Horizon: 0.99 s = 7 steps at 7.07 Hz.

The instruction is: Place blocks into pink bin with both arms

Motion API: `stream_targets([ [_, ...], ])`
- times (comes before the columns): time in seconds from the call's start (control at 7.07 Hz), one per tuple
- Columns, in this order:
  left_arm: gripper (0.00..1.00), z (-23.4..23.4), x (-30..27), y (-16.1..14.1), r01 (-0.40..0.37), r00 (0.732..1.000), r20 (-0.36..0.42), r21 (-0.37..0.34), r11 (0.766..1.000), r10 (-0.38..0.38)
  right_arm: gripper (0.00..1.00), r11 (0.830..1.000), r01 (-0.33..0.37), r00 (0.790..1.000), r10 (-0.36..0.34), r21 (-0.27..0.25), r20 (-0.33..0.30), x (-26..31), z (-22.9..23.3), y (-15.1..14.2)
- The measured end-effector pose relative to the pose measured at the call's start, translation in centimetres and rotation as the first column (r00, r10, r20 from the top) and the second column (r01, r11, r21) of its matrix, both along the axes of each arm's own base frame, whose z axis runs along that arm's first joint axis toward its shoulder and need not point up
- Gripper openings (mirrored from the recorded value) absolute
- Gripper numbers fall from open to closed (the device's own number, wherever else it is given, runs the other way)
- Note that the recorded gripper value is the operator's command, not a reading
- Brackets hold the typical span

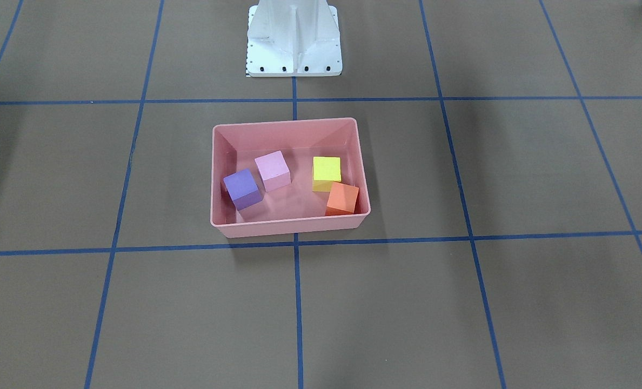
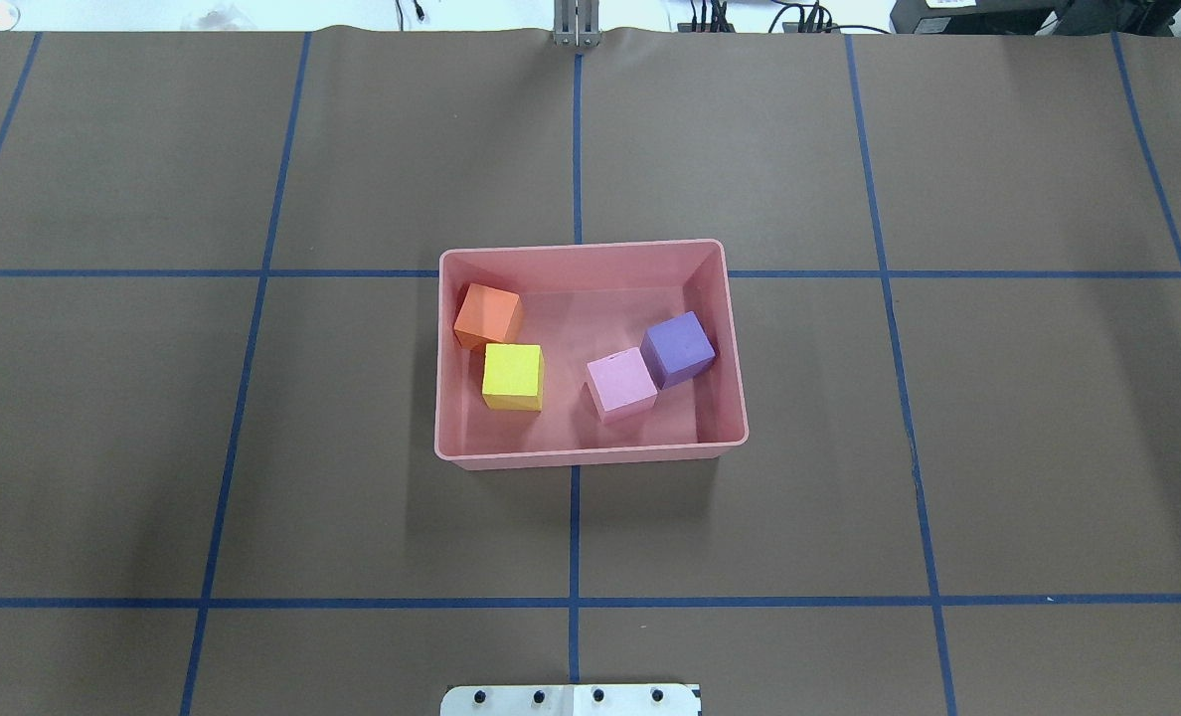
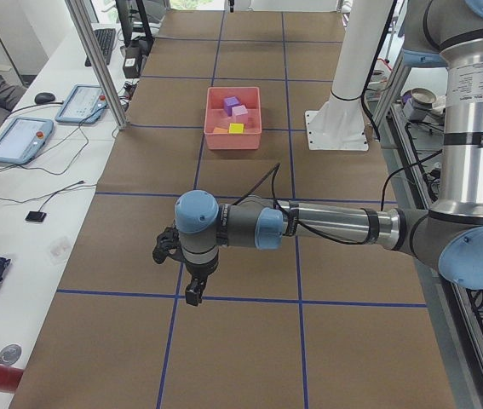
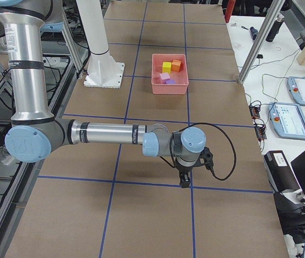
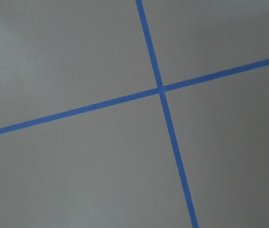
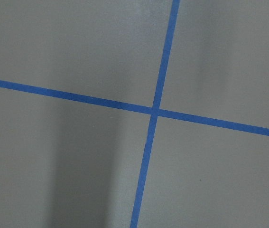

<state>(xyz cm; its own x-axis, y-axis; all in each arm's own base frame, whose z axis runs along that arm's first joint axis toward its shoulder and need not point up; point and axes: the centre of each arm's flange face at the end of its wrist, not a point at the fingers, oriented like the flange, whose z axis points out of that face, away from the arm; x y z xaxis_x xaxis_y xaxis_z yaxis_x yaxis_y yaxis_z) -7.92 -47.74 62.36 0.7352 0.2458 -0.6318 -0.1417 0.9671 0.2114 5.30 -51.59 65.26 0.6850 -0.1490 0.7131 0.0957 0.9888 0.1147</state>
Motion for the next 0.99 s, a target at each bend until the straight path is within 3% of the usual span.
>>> stream_targets([
  [0.42,1.00,0.0,0.0,0.0,0.000,1.000,0.000,0.001,1.000,0.000,1.00,0.999,-0.046,0.998,0.046,0.004,0.031,2.2,-0.3,1.8],
  [0.99,1.00,-0.4,0.0,-0.4,0.001,1.000,0.001,0.006,1.000,-0.001,1.00,0.998,-0.053,0.997,0.053,0.015,0.049,2.4,-1.1,2.8],
])
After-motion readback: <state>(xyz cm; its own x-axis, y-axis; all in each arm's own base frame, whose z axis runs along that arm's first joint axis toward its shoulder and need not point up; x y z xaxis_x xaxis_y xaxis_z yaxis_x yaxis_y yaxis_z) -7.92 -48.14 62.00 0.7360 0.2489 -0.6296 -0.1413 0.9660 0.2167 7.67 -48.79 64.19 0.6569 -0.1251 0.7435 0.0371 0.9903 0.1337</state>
